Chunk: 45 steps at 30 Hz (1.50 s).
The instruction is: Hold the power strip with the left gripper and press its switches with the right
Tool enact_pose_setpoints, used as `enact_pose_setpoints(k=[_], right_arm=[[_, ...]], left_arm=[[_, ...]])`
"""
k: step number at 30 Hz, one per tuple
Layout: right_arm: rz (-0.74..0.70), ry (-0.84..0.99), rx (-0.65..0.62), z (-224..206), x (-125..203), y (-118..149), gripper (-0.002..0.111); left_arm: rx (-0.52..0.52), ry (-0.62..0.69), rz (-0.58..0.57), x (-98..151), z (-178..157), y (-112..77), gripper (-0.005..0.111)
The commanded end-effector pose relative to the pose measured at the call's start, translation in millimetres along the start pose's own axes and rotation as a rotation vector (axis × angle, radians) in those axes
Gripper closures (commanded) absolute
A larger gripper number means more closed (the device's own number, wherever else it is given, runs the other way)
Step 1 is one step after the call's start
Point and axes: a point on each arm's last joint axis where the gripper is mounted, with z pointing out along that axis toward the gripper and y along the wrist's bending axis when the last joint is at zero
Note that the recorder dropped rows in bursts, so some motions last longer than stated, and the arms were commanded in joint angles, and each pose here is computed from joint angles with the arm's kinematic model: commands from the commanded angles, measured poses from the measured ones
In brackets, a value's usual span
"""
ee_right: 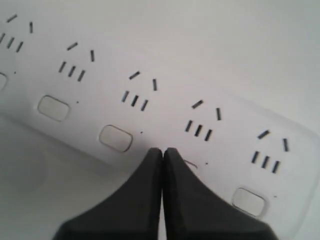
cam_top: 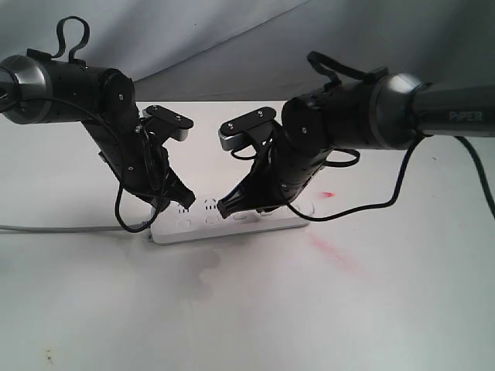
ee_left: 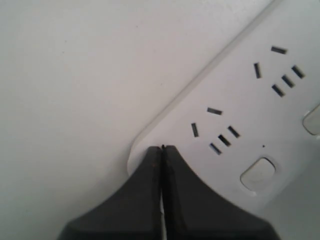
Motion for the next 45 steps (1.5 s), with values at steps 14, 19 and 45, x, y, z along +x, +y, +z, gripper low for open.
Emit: enact_pose_setpoints(k=[14,19,45], right_arm=[[0.027,-0.048,0.021,12,-2,0,0.108],[0.024,-0.03,0.025,12,-1,-1,0.108],[0.052,0.201,0.085,47,34,-6,0.108]], left_arm=[[0.0,0.02,-0.003,1,7,-1.5,0.107],[0.0,0.02,-0.003,1,7,-1.5,0.107],[0.002,0.026,-0.003,2,7,-1.7,0.107]])
